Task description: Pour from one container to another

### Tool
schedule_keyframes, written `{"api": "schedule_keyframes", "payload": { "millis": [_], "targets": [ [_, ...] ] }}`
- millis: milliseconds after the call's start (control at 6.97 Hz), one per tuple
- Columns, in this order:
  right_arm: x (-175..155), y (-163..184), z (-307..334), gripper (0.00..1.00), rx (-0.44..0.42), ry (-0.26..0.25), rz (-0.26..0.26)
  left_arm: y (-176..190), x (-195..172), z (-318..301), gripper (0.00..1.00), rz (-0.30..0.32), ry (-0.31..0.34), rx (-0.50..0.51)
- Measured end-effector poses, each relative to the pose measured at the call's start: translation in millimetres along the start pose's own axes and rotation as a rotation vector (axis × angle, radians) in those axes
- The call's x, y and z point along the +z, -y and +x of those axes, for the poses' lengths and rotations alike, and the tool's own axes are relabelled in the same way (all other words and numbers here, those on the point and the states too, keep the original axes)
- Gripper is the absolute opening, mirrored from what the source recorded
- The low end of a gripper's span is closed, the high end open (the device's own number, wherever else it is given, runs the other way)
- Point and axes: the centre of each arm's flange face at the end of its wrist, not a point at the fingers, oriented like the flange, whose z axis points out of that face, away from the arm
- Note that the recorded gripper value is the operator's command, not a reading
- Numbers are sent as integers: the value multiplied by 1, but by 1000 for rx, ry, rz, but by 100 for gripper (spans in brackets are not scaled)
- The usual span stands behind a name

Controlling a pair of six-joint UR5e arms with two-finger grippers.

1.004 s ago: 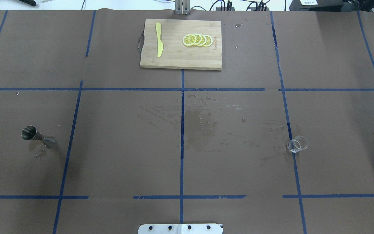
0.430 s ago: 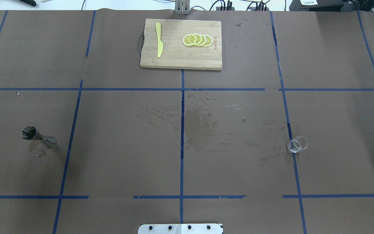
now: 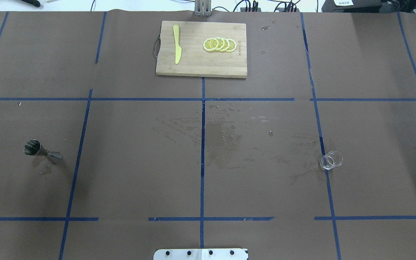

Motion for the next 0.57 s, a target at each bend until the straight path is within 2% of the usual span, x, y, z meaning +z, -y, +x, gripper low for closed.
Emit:
{"api": "schedule_keyframes", "payload": {
  "millis": [574],
  "targets": [
    [-10,-5,9,100,37,-22,4,10,0,0,100,3,-1,2]
  ]
}}
